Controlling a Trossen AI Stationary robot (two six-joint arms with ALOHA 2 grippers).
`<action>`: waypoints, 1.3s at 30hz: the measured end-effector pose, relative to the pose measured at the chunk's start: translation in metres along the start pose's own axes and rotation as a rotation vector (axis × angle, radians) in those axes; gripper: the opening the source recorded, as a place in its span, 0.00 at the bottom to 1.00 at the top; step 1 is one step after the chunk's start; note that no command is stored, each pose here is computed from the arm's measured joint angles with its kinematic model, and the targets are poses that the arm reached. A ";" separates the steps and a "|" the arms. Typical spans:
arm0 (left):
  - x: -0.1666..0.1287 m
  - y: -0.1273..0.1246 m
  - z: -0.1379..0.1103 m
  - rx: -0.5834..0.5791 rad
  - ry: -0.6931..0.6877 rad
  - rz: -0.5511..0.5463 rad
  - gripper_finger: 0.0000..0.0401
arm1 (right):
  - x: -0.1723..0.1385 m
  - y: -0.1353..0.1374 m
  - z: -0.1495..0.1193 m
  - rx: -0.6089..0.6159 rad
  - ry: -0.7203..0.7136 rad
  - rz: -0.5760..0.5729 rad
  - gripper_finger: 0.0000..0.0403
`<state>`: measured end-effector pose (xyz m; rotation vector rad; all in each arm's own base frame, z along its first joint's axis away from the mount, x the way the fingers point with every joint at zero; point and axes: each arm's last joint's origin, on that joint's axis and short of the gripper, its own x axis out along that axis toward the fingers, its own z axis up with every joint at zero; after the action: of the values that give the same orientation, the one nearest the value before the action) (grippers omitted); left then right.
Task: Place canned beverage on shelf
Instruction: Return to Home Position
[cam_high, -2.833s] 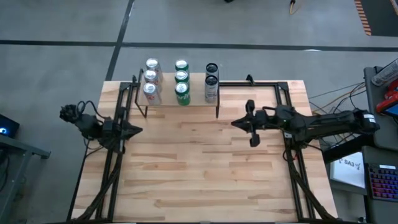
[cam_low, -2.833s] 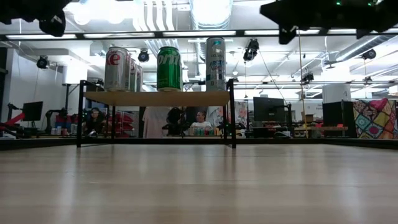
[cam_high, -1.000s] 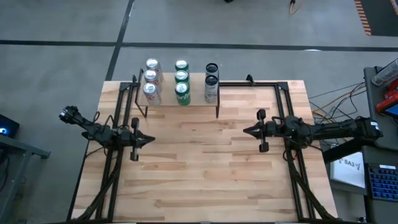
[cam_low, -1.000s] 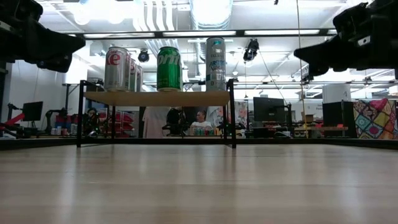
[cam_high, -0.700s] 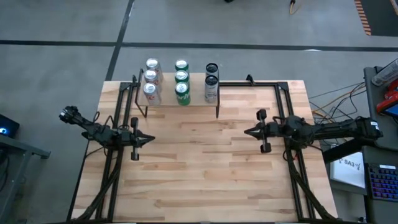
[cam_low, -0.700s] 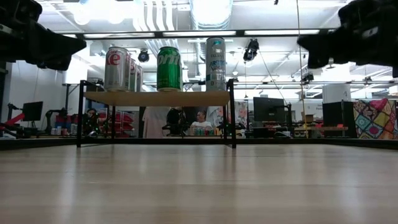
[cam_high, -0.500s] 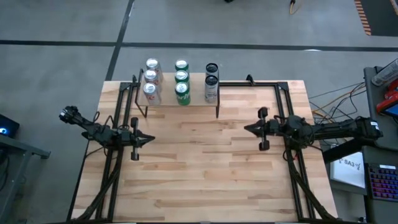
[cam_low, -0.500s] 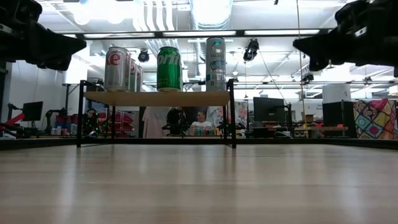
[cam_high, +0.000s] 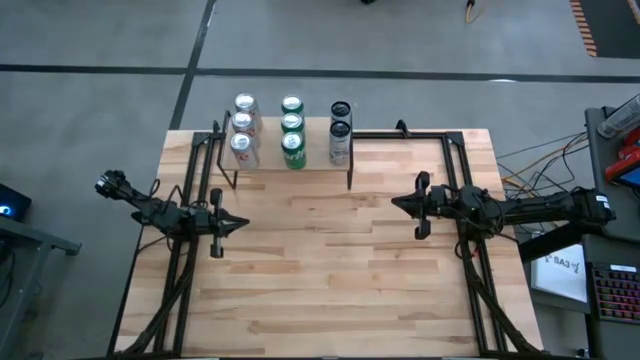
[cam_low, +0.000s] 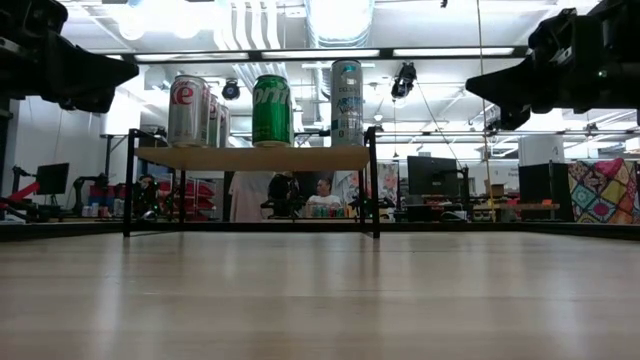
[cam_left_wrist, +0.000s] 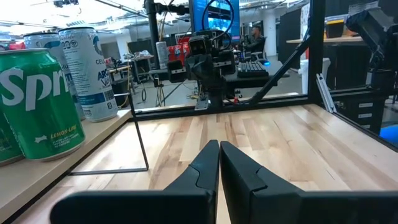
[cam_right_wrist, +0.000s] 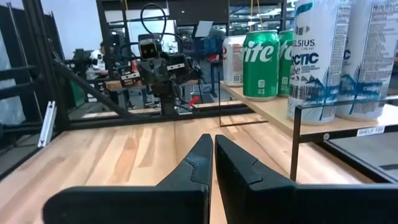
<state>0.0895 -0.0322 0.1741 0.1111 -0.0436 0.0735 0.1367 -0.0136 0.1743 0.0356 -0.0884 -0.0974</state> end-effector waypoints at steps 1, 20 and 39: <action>0.000 0.000 0.000 0.000 0.001 0.000 0.00 | 0.000 0.000 0.000 0.003 0.002 0.000 0.02; 0.000 0.000 -0.001 0.006 0.010 -0.004 0.00 | -0.019 0.007 0.001 0.061 0.032 -0.023 0.02; 0.001 -0.001 -0.001 0.007 0.012 -0.002 0.00 | -0.042 0.013 -0.002 -0.271 0.039 0.174 0.02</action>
<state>0.0901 -0.0326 0.1733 0.1181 -0.0317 0.0719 0.0969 0.0035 0.1690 -0.2409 -0.0385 0.0662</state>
